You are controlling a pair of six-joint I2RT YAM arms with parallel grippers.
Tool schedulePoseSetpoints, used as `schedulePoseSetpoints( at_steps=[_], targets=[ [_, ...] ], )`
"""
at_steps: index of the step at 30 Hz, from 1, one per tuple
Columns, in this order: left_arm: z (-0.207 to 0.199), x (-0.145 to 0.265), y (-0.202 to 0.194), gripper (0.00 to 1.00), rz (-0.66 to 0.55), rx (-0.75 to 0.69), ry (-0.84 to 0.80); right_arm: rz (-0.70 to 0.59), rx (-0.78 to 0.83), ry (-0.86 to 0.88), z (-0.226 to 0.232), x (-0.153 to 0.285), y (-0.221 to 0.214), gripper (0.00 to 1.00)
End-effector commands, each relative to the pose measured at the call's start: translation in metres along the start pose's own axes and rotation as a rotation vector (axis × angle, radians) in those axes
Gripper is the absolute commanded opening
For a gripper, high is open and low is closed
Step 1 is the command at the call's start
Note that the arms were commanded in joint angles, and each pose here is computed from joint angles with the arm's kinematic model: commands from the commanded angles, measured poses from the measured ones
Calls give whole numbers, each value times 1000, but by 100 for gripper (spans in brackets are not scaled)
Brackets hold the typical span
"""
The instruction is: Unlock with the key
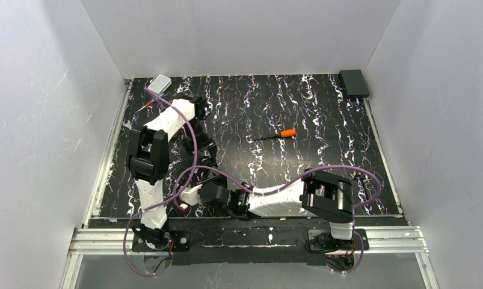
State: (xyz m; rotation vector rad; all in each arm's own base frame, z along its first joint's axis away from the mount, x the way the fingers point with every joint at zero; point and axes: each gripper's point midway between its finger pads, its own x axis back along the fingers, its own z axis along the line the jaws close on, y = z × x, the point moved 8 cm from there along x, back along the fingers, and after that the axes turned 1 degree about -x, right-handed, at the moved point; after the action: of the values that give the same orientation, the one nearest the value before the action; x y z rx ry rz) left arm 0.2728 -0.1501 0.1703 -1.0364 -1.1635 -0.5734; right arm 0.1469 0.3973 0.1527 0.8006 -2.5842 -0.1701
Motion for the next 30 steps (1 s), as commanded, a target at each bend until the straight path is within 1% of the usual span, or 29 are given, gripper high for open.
schedulePoseSetpoints(
  at_steps=[1, 3, 4, 5, 7, 8, 9, 11, 15, 18, 23, 24, 26, 30],
  targets=[
    [21, 30, -68, 0, 323, 62, 45, 0, -143, -110, -22, -14, 2, 1],
    [21, 30, -69, 0, 318, 58, 48, 12, -140, -120, -21, -14, 0, 1],
    [22, 31, -69, 0, 314, 56, 49, 13, -143, -121, -21, -14, 0, 4],
    [22, 32, -69, 0, 311, 55, 48, 10, -151, -117, -22, -13, 0, 14],
    [21, 33, -68, 0, 307, 56, 54, -15, -171, -82, -21, -9, -1, 42],
    [20, 33, -67, 0, 307, 56, 57, -37, -188, -58, -21, -6, -1, 53],
    [20, 34, -67, 0, 307, 61, 64, -51, -205, -45, -22, -2, -1, 60],
    [18, 36, -64, 0, 297, 66, 76, -94, -238, -4, -25, 7, -2, 67],
    [14, 41, -61, 0, 280, 76, 75, -159, -295, 62, -28, 27, -7, 73],
    [10, 42, -58, 0, 281, 80, 68, -186, -345, 87, -34, 41, -12, 75],
    [8, 41, -55, 0, 274, 79, 72, -273, -516, 106, -48, 65, -14, 79],
    [8, 41, -55, 0, 272, 80, 75, -303, -565, 130, -50, 70, -13, 79],
    [8, 40, -54, 0, 273, 80, 79, -339, -614, 192, -46, 77, -11, 79],
    [6, 40, -52, 0, 272, 73, 77, -385, -761, 261, -41, 90, -13, 80]
  ],
)
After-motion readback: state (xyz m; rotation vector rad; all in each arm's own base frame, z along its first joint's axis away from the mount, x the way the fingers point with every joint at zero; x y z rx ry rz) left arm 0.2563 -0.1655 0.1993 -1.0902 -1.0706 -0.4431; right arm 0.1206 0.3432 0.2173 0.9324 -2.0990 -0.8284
